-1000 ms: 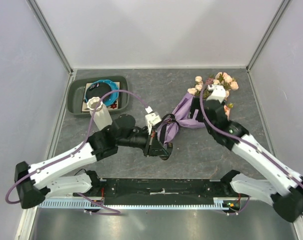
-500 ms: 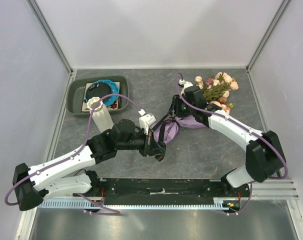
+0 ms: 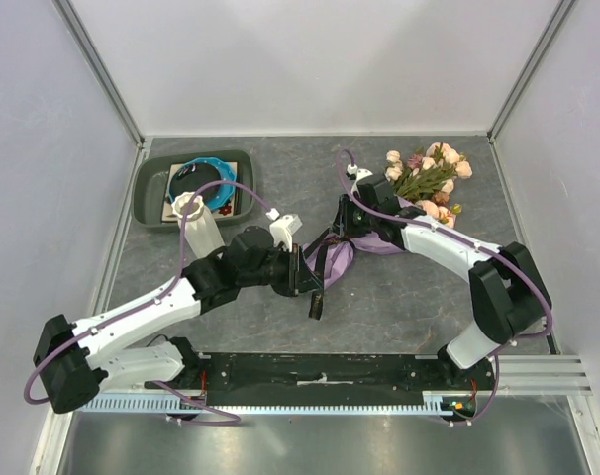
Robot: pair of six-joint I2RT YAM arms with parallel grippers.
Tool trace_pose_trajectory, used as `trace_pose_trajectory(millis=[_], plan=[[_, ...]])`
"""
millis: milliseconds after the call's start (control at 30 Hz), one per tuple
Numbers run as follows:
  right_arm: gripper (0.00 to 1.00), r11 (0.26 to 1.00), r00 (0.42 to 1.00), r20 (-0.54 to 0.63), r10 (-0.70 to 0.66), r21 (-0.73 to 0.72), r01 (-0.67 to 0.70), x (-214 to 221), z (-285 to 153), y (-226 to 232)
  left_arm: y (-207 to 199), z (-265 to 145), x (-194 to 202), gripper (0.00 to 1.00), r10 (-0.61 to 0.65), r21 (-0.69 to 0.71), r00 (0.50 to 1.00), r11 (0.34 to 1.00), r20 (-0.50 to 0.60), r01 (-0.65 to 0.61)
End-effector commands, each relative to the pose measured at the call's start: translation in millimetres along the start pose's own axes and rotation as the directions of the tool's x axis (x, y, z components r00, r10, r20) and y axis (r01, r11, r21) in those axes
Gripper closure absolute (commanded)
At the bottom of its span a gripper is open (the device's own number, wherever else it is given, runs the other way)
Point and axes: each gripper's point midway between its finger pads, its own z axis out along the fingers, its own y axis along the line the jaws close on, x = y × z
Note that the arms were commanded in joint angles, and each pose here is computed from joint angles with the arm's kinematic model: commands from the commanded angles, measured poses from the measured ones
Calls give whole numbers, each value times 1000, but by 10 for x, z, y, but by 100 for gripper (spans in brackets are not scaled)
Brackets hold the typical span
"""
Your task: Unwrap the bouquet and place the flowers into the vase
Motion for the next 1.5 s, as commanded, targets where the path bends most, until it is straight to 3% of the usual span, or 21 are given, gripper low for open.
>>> trace_pose_trajectory(millis=[0,200,333,600,767,933,1167,1467], plan=[[66,999,999,45,-26,-22,27,-37,-161,44,126,46,-189,67,-37,-30,999,999,39,38],[66,1000,1000,11,-22,-13,22,120,-174,-17,170,62,-414,49,-18,-34,998,999,61,20],[67,999,999,23,-26,-25,27,134,-272,5,145,55,-544,48,-10,-30,996,999,89,12],[67,997,999,-8,-49,-58,48,361,-498,11,223,226,-618,50,-27,-19,996,999,79,29],[66,996,996,-16,-83,37,83,472,-554,-213,334,464,-675,50,-51,-14,998,999,39,52],[66,989,995,48,-92,117,86,214,-582,-303,378,621,-881,51,-45,-13,998,999,52,46],[78,991,993,83,-89,104,80,-27,-447,-257,567,897,-1053,59,-34,-51,998,998,52,37],[78,984,982,77,-171,69,166,32,-269,-274,846,1215,-657,71,-87,-47,994,995,-65,84]])
